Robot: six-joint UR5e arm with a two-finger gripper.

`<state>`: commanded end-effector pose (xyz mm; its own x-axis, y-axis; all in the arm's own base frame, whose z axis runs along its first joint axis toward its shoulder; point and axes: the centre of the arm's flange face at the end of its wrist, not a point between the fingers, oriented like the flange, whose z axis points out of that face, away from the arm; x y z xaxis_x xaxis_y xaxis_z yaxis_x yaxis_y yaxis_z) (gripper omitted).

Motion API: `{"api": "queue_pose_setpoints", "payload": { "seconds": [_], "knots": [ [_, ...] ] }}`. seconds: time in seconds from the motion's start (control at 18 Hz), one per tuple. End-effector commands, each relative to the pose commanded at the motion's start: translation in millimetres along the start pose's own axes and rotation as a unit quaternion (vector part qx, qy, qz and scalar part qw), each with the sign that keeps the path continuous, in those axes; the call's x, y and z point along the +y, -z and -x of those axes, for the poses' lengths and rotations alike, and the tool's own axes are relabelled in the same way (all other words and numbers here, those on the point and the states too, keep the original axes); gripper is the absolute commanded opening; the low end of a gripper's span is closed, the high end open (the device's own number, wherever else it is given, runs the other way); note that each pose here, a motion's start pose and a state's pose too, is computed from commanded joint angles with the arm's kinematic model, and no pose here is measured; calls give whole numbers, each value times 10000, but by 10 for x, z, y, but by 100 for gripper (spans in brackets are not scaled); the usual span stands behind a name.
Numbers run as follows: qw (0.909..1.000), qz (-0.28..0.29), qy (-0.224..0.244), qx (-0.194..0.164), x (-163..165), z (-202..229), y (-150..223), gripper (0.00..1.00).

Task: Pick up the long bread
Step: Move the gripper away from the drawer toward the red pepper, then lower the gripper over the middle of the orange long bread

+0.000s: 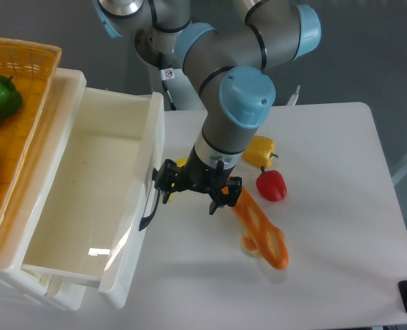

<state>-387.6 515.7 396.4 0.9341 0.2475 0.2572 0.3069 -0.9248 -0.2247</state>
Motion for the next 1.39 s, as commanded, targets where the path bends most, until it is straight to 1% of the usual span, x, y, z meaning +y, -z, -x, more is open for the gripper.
{"api": "queue_pose_setpoints", "payload": {
  "seconds": [0.06, 0.17, 0.28, 0.39, 0.44, 0.61, 0.67, 0.89, 1.0, 1.17, 1.28, 1.39],
  "knots": [
    [10000, -18, -64, -34, 17, 38, 35, 100],
    [9995, -60, -227, -209, 113, 127, 242, 100],
    [9994, -50, -234, -237, 157, 217, 260, 100],
    [9995, -85, -115, -284, 225, 404, 298, 100],
    [9992, -73, -165, -367, 231, 460, 320, 100],
    [9937, 395, -594, -864, 346, 639, 340, 100],
    [9925, 442, -671, -922, 375, 691, 360, 100],
    [9930, 458, -558, -930, 486, 926, 377, 100],
    [9931, 471, -539, -926, 493, 946, 358, 100],
    [9931, 590, -486, -889, 572, 993, 150, 100],
    [9909, 569, -515, -1109, 637, 1041, 64, 100],
    [9900, 528, -526, -1197, 644, 1090, -26, 100]
  ]
}}
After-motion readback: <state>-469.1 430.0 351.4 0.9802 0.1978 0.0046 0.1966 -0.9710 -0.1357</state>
